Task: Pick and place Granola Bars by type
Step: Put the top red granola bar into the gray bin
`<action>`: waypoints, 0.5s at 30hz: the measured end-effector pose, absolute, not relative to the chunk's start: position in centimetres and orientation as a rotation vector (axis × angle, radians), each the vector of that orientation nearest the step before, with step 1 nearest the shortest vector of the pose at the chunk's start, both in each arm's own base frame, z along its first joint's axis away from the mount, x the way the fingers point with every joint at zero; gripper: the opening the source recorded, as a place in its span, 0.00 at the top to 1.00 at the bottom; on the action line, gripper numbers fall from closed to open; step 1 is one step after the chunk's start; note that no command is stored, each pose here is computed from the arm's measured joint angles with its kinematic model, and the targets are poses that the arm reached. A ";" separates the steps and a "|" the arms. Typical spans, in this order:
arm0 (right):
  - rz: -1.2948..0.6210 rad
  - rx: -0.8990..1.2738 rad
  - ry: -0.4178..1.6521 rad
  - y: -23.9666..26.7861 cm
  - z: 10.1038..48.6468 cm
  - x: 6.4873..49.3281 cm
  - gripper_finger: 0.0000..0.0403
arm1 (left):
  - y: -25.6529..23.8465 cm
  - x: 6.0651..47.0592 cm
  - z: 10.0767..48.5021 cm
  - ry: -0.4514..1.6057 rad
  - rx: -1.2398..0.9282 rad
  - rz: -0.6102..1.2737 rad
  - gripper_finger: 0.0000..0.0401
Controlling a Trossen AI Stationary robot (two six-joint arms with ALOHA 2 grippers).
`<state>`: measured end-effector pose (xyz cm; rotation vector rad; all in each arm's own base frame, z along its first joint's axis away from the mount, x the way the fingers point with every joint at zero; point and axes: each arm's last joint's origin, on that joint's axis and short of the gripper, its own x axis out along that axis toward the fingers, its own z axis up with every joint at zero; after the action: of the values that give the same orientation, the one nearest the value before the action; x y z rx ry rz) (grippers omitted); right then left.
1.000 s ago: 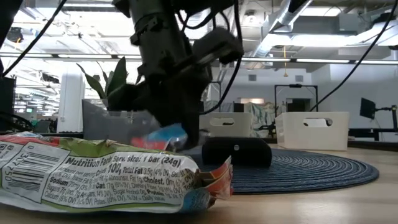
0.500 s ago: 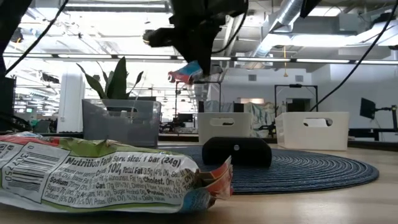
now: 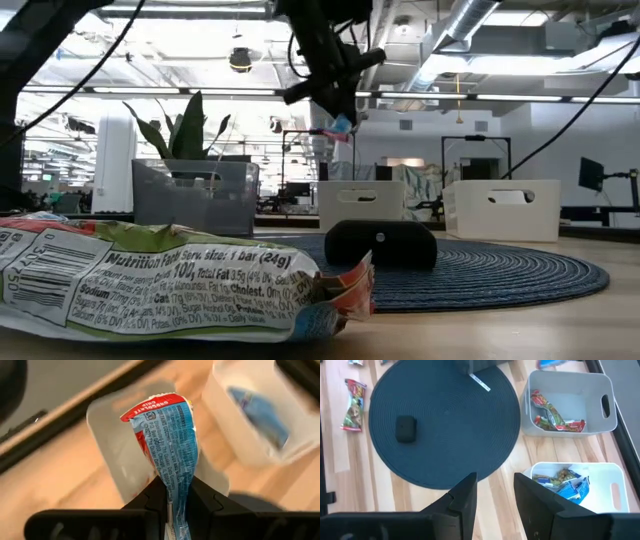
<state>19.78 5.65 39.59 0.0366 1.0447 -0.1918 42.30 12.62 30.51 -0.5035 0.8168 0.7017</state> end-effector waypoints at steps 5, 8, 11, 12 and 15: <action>-0.197 0.045 1.036 5.6 39.7 19.6 0.70 | 15.1 42.1 31.0 0.746 -0.509 0.693 0.90; -0.201 0.051 1.037 5.6 39.7 19.6 0.70 | 15.7 41.9 31.0 0.747 -0.507 0.694 0.88; -0.204 0.051 1.042 5.6 39.6 19.8 0.70 | 15.8 41.9 31.0 0.749 -0.495 0.671 0.83; -0.204 0.051 1.042 5.6 39.6 19.8 0.70 | 15.8 42.0 31.0 0.745 -0.491 0.666 0.80; -0.211 0.064 1.039 5.6 39.6 19.8 0.70 | 15.8 42.0 31.1 0.742 -0.484 0.662 0.71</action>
<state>19.76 5.62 39.61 0.0636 1.0392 -0.2114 42.03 15.78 31.06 -0.4840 0.7416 0.6624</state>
